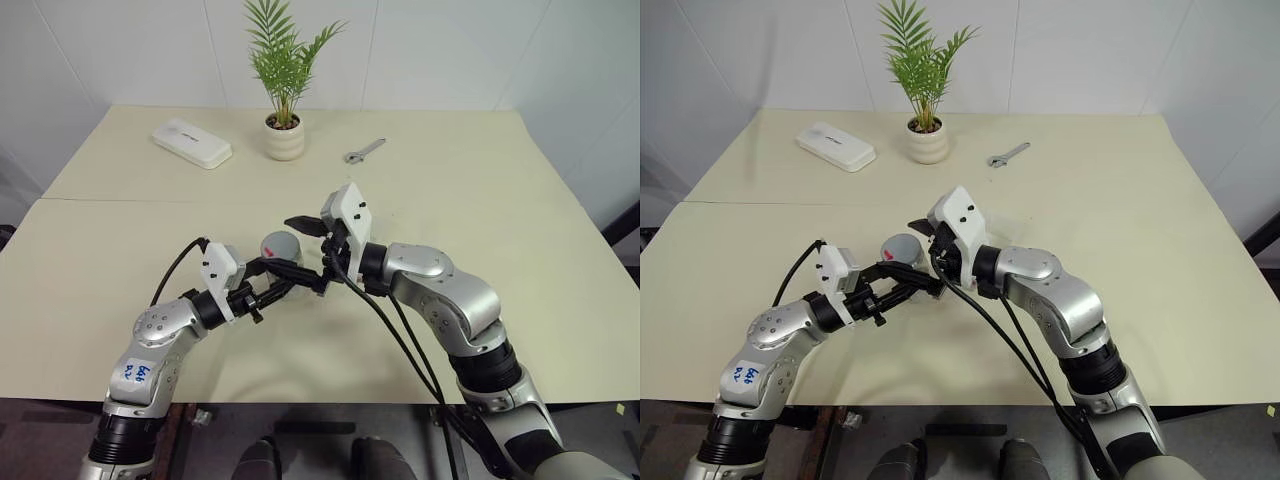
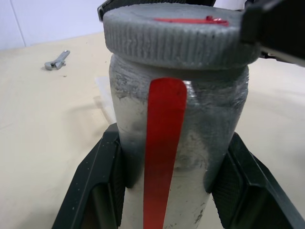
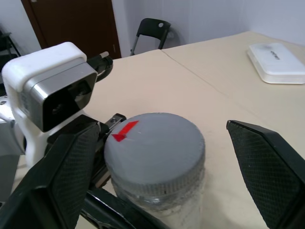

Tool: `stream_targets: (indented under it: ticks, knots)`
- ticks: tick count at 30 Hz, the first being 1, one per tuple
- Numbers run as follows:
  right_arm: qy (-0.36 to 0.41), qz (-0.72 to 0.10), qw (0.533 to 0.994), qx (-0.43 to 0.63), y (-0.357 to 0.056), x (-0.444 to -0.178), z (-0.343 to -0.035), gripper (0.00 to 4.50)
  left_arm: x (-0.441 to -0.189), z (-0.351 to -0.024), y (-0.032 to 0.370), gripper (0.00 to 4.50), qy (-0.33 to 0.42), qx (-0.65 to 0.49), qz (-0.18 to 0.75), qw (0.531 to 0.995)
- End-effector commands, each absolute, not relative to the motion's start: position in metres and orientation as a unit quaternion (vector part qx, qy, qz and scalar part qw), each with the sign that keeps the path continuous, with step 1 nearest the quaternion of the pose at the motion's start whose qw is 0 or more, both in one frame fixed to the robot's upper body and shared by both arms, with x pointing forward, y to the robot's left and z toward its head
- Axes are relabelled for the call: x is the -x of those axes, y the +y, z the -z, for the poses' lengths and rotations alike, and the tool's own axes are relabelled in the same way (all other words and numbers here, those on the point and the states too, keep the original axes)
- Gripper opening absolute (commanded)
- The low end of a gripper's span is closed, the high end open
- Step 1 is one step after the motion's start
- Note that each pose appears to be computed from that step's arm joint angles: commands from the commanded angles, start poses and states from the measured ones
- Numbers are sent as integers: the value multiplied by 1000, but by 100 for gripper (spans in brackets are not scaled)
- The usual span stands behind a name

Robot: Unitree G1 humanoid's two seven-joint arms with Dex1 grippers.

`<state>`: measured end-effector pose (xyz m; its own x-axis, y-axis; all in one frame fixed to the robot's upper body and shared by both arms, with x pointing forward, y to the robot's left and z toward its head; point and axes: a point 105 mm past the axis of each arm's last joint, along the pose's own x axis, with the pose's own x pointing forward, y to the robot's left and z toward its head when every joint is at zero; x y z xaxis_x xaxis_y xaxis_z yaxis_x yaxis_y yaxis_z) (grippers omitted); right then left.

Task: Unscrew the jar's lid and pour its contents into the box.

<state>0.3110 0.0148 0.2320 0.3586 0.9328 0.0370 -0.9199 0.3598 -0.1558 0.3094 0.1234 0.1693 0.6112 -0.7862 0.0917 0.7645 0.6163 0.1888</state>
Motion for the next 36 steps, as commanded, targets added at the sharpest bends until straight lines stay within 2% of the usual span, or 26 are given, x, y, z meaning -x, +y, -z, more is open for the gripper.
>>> stream_targets:
  ticks: [1, 5, 6, 12, 15, 20, 22, 27, 33, 36]
  knots:
    - [-96, -570, 814, 60, 20, -306, -247, 386, -303, -184, 120, 195, -109, -70, 437, 890]
    - [-95, -570, 814, 59, 20, -307, -245, 257, -303, -188, 119, 195, -112, -68, 435, 891]
    - [-95, -570, 814, 59, 20, -307, -245, 255, -304, -190, 120, 195, -113, -68, 435, 891]
    - [-104, -593, 797, 57, 17, -304, -248, 255, -301, -197, 117, 195, -121, -53, 460, 878]
    - [-111, -642, 754, 78, 9, -295, -251, 255, -288, -205, 114, 195, -124, -49, 527, 840]
    - [-100, -744, 651, 114, -11, -282, -260, 255, -282, -222, 129, 195, -92, -58, 619, 778]
    - [-93, -764, 628, 117, -15, -281, -265, 255, -279, -227, 130, 195, -80, -69, 643, 758]
    - [-94, -775, 613, 123, -19, -286, -276, 255, -278, -230, 131, 195, -81, -78, 655, 747]
    - [-95, -772, 620, 105, -17, -288, -279, 255, -275, -225, 126, 195, -90, -75, 653, 748]
    - [-95, -767, 628, 89, -15, -289, -280, 358, -273, -223, 125, 195, -91, -75, 654, 747]
